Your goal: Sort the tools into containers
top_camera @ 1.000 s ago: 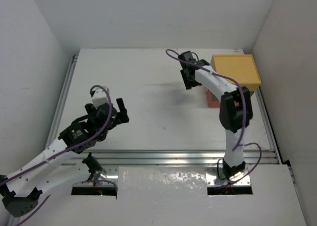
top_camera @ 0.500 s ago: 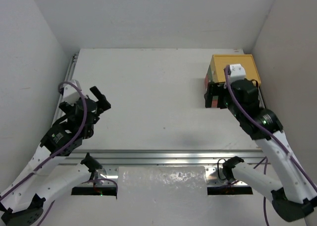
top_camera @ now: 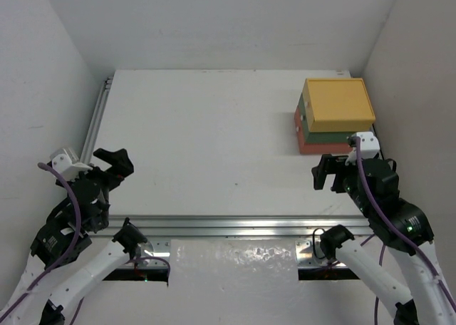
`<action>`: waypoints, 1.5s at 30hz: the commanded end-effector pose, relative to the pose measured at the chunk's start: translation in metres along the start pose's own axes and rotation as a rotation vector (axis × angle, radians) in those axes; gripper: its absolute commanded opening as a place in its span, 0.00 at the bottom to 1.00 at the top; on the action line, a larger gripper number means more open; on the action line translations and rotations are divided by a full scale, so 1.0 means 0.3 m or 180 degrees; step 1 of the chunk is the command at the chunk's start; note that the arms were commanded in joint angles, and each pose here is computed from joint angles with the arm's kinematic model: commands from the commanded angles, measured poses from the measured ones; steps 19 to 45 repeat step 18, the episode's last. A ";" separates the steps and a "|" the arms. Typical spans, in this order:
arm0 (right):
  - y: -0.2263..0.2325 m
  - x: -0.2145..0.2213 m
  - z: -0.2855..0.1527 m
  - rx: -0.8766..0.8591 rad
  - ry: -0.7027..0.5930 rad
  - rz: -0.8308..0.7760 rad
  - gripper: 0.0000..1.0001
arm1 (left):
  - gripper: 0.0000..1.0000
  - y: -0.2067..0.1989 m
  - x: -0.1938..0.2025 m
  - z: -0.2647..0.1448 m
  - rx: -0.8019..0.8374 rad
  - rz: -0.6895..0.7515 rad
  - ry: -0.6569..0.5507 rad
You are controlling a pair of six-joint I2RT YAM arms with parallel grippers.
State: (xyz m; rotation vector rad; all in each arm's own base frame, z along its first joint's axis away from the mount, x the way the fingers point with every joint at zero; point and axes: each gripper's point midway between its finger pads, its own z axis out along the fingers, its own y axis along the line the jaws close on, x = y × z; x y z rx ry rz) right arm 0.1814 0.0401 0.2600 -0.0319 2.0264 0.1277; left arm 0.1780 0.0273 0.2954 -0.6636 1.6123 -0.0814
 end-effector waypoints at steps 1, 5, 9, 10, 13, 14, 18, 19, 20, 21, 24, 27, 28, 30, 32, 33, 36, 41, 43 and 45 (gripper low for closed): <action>-0.004 0.039 0.024 0.0044 0.0102 0.0006 0.99 | 1.00 -0.026 -0.010 0.000 0.0114 -0.0116 -0.0029; -0.005 0.037 0.028 0.0061 0.0089 0.0019 0.99 | 1.00 -0.032 0.002 0.008 0.0089 -0.0044 0.0008; -0.009 0.028 0.023 0.0081 0.0069 0.0023 0.99 | 1.00 -0.038 0.014 0.019 0.0042 0.0013 0.0052; -0.011 0.028 0.022 0.0089 0.0062 0.0029 0.99 | 1.00 -0.040 0.019 0.022 0.0031 0.0026 0.0066; -0.016 0.029 0.023 0.0119 0.0059 0.0042 0.99 | 1.00 -0.039 0.022 0.022 0.0028 0.0017 0.0078; -0.016 0.035 0.026 0.0119 0.0078 0.0034 0.99 | 1.00 -0.040 0.021 0.020 0.0040 0.0015 0.0078; -0.022 0.049 0.034 0.0168 0.0133 0.0039 0.99 | 1.00 -0.049 0.025 0.020 0.0096 0.0029 0.0087; -0.022 0.049 0.034 0.0168 0.0133 0.0039 0.99 | 1.00 -0.049 0.025 0.020 0.0096 0.0029 0.0087; -0.022 0.049 0.034 0.0168 0.0133 0.0039 0.99 | 1.00 -0.049 0.025 0.020 0.0096 0.0029 0.0087; -0.022 0.049 0.034 0.0168 0.0133 0.0039 0.99 | 1.00 -0.049 0.025 0.020 0.0096 0.0029 0.0087; -0.022 0.049 0.034 0.0168 0.0133 0.0039 0.99 | 1.00 -0.049 0.025 0.020 0.0096 0.0029 0.0087; -0.022 0.049 0.034 0.0168 0.0133 0.0039 0.99 | 1.00 -0.049 0.025 0.020 0.0096 0.0029 0.0087; -0.022 0.049 0.034 0.0168 0.0133 0.0039 0.99 | 1.00 -0.049 0.025 0.020 0.0096 0.0029 0.0087; -0.022 0.049 0.034 0.0168 0.0133 0.0039 0.99 | 1.00 -0.049 0.025 0.020 0.0096 0.0029 0.0087; -0.022 0.049 0.034 0.0168 0.0133 0.0039 0.99 | 1.00 -0.049 0.025 0.020 0.0096 0.0029 0.0087; -0.022 0.049 0.034 0.0168 0.0133 0.0039 0.99 | 1.00 -0.049 0.025 0.020 0.0096 0.0029 0.0087; -0.022 0.049 0.034 0.0168 0.0133 0.0039 0.99 | 1.00 -0.049 0.025 0.020 0.0096 0.0029 0.0087; -0.022 0.049 0.034 0.0168 0.0133 0.0039 0.99 | 1.00 -0.049 0.025 0.020 0.0096 0.0029 0.0087; -0.022 0.049 0.034 0.0168 0.0133 0.0039 0.99 | 1.00 -0.049 0.025 0.020 0.0096 0.0029 0.0087; -0.022 0.049 0.034 0.0168 0.0133 0.0039 0.99 | 1.00 -0.049 0.025 0.020 0.0096 0.0029 0.0087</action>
